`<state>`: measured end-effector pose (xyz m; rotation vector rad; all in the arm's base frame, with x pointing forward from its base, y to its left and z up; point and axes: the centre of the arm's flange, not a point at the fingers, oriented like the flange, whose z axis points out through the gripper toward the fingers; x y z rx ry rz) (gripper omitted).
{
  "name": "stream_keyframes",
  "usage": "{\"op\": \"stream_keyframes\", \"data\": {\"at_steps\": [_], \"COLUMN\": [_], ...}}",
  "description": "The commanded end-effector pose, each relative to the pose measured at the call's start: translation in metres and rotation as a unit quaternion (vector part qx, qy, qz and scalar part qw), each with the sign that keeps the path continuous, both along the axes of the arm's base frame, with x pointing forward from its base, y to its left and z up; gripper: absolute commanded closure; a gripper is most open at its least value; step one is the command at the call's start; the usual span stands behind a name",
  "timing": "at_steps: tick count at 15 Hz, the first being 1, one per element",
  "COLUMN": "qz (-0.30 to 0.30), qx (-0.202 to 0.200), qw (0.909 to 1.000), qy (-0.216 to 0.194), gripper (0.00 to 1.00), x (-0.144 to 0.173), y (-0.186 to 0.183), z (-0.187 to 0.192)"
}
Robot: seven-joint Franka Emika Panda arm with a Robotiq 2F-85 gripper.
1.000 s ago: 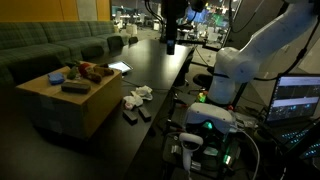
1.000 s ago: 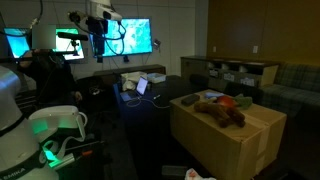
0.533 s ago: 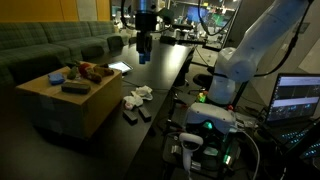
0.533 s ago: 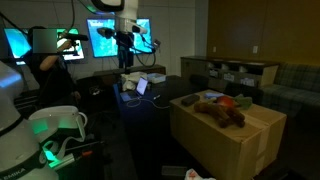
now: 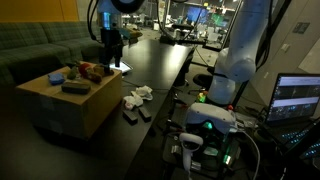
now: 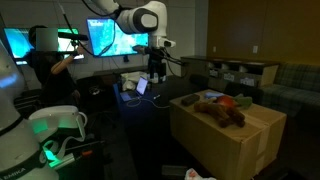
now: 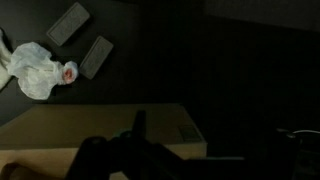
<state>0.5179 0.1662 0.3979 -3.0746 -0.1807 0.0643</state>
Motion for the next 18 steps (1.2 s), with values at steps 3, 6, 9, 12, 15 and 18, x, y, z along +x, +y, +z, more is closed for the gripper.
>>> {"op": "stream_keyframes", "data": {"at_steps": [3,6,9,12,15,18], "qz": [-0.061,-0.079,-0.091,-0.104,-0.117,-0.133], "qx": [-0.044,-0.062,-0.082,-0.093,-0.105,-0.119], "qw": [0.9957,0.9917,0.9877,0.9832,0.9777,0.9714], "qy": [-0.054,-0.08,-0.098,-0.117,-0.139,-0.157], "gripper": [0.0,0.0,0.0,0.0,0.0,0.0], "x": [0.094,0.12,0.14,0.153,0.166,0.173], "y": [-0.008,-0.024,-0.038,-0.054,-0.069,-0.088], "z": [-0.024,-0.041,-0.059,-0.069,-0.078,-0.085]}}
